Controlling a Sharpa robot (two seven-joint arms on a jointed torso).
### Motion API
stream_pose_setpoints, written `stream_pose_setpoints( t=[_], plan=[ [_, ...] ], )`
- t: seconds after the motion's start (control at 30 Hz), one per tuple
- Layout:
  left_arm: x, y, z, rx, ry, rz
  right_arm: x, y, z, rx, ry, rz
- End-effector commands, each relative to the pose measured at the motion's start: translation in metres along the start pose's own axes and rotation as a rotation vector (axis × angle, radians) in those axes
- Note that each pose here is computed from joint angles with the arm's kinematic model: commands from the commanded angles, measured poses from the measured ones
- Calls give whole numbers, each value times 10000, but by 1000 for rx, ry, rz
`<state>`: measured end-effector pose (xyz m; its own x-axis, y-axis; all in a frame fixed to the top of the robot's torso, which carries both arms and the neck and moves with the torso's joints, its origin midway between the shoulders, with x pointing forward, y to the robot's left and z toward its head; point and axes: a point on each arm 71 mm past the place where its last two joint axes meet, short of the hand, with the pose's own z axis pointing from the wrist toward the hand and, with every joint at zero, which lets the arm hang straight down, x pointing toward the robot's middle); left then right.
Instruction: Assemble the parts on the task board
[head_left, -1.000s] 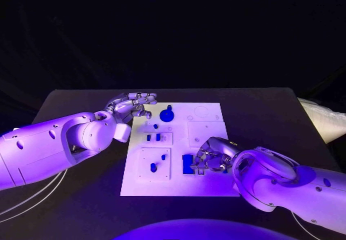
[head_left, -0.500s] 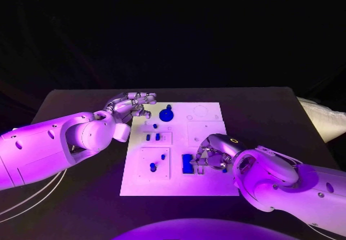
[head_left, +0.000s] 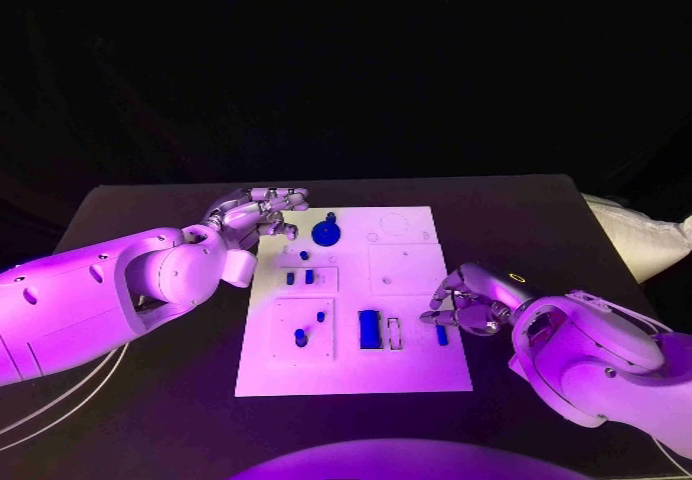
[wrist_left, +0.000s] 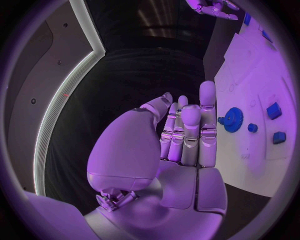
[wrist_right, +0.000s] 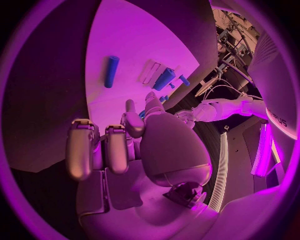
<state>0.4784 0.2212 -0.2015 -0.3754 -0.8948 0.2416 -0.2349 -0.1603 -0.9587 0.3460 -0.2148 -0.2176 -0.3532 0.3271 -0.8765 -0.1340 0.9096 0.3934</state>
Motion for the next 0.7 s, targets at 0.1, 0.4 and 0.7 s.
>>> stream_pose_setpoints(
  t=[0.1,0.4,0.7],
  plan=[
    [30,3,5,7,19,-3,37,-78,-14,17,57,-47],
    [24,33,-2,3,18,-5,148,-184,8,36,86,-123],
    [15,47,-10,-1,17,-6,187,-225,44,45,95,-171]
  ],
)
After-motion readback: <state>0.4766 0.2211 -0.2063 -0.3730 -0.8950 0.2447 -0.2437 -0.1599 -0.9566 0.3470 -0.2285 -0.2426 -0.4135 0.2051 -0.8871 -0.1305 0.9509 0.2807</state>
